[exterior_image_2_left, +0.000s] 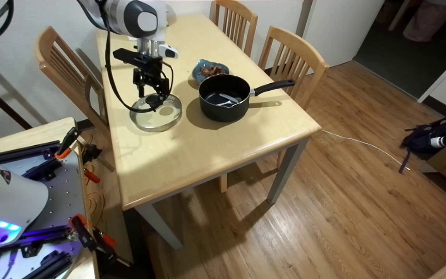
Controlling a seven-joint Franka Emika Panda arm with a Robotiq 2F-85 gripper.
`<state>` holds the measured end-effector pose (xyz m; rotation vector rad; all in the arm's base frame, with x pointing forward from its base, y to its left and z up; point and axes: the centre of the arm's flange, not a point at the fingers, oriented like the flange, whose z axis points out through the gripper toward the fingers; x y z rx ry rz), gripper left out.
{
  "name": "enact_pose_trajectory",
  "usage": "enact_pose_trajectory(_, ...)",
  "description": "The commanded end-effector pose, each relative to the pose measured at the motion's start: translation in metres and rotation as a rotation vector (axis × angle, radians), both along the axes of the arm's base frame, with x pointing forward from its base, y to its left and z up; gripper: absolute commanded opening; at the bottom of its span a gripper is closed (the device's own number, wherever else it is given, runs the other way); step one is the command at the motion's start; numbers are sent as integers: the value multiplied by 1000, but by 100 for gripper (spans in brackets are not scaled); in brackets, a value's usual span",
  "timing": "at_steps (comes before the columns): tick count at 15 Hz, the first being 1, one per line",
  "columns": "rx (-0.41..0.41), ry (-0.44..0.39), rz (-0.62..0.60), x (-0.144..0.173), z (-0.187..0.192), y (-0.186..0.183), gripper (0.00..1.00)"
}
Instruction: Pick up the lid from the table and close the pot
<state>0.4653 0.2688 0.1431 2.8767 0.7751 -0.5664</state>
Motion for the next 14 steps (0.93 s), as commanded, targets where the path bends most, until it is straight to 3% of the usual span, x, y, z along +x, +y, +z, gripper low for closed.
enact_pose_trajectory(1,-26,-72,64,-11,-11,-21,100)
enact_pose_trajectory(8,55,-195,147,4,-14,-9,100)
enact_pose_trajectory(9,66,-215,165,6,-13,-6,80)
enact_pose_trajectory(10,74,-242,184,-5,-35,2,72)
enact_pose_trajectory(14,144,-292,227,-25,-66,15,48)
